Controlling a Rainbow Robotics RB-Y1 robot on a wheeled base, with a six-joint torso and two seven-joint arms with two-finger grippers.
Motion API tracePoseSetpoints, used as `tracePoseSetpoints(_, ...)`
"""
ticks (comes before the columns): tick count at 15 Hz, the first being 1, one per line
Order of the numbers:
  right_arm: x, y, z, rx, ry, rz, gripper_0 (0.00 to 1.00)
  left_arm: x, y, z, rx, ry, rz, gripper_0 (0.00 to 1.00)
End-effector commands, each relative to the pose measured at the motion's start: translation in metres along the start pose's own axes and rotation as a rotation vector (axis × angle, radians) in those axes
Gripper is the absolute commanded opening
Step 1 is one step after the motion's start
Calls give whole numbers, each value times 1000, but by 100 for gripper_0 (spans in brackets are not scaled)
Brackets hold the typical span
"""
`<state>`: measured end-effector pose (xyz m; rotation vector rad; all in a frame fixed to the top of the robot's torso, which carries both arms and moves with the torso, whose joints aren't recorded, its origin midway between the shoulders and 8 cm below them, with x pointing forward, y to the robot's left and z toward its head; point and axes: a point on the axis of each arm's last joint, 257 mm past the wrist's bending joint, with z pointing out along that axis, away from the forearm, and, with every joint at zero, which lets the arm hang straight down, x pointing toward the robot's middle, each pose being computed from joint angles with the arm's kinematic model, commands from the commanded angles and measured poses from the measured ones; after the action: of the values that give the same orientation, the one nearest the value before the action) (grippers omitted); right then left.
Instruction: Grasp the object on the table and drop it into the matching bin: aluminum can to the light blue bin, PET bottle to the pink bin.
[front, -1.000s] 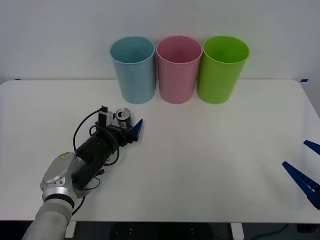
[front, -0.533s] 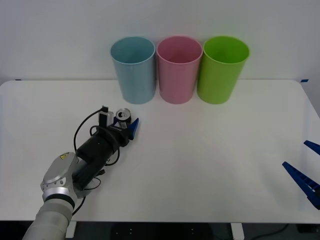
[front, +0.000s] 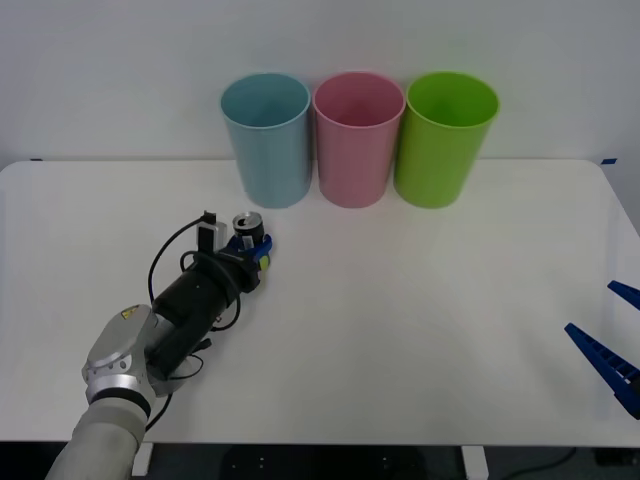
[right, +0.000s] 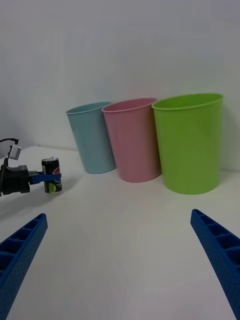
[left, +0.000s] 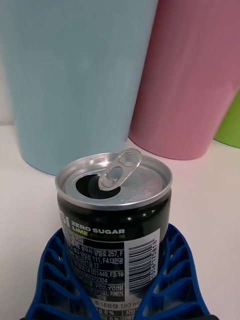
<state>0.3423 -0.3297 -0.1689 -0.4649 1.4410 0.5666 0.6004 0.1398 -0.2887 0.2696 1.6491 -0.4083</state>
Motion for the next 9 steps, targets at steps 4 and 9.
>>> tracePoseSetpoints(4, 0, 0, 0, 0, 0, 0, 100, -27, 35, -25, -27, -69, -1, 0)
tracePoseSetpoints(9, 0, 0, 0, 0, 0, 0, 100, -62, 52, -62, -51, -164, 12, 0)
